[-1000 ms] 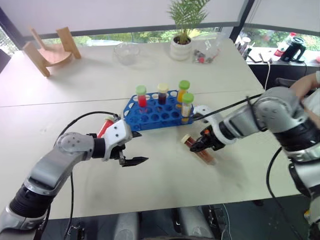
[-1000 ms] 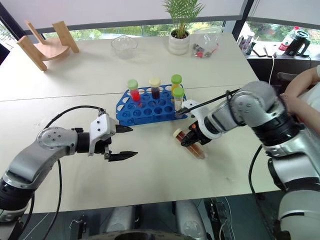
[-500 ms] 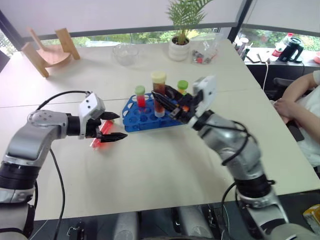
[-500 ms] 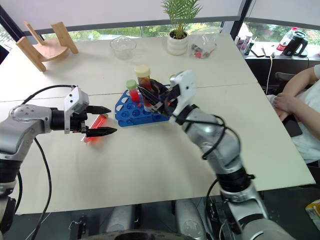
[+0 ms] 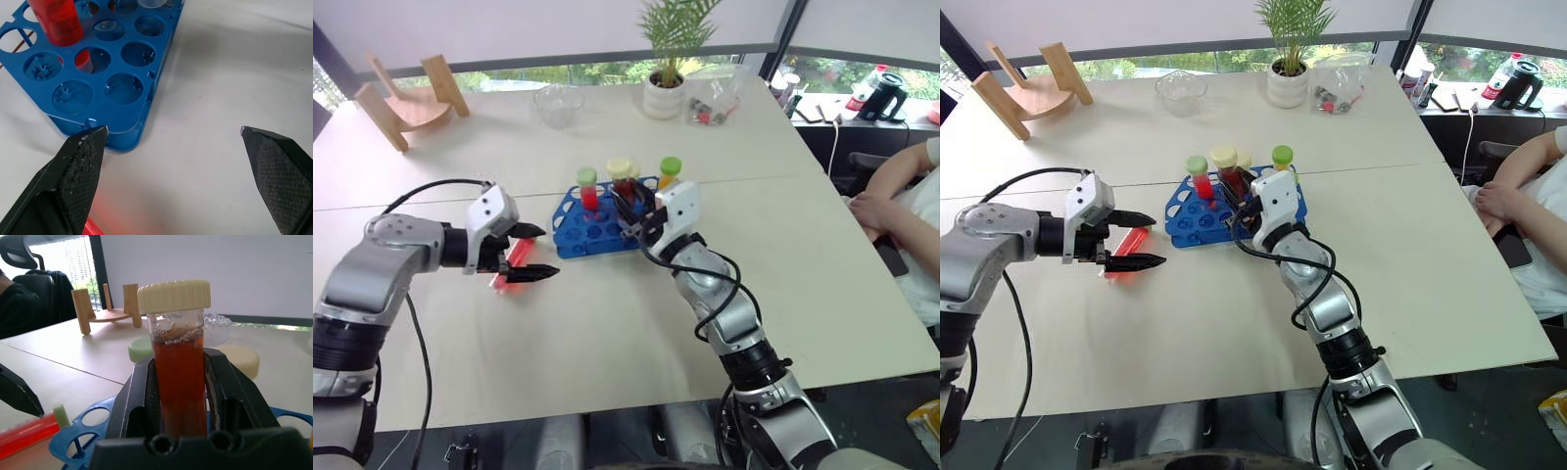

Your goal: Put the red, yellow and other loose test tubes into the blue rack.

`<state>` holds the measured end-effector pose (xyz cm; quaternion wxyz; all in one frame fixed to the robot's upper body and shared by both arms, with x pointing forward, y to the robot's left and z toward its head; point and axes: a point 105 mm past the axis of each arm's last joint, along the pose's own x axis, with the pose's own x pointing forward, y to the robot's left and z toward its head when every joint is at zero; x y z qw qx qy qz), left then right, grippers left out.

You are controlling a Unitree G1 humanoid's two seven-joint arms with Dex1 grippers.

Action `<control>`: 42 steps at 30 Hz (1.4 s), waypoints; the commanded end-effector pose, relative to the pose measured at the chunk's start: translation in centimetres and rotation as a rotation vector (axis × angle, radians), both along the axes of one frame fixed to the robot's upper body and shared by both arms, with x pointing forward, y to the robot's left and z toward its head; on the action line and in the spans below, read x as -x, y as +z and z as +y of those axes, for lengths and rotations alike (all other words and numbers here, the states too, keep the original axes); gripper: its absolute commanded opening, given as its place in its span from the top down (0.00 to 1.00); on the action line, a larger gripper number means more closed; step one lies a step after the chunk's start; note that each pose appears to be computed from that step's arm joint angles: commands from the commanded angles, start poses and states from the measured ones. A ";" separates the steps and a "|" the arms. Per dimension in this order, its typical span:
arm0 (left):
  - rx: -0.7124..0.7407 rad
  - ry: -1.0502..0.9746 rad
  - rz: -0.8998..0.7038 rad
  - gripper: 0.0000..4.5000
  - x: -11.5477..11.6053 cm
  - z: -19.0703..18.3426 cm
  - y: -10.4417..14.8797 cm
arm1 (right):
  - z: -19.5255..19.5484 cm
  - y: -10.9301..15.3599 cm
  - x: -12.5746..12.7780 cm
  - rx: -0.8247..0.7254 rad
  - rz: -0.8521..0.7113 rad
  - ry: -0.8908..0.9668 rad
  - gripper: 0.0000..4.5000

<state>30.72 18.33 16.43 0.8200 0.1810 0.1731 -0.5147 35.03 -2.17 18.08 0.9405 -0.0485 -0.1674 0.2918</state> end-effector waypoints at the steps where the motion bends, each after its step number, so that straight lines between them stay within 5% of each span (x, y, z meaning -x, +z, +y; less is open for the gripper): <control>1: -0.005 0.013 -0.040 0.00 0.1 0.3 1.0 | -0.6 0.8 0.2 -0.005 -0.052 -0.017 0.81; 15: 0.001 0.011 -0.042 0.00 -0.3 0.0 0.7 | -0.7 -1.8 0.0 0.027 0.026 -0.035 0.81; 30: 0.007 0.015 -0.039 0.00 -0.3 -0.1 0.5 | -0.3 -1.8 0.3 0.053 -0.034 -0.037 0.81; 37: 0.003 0.060 -0.064 0.00 -0.6 1.1 1.7 | -0.5 -0.2 1.6 0.036 -0.067 0.007 0.03; 42: 0.011 0.173 -0.121 0.00 -1.9 2.5 4.5 | -0.3 1.7 3.4 0.058 -0.113 0.105 0.01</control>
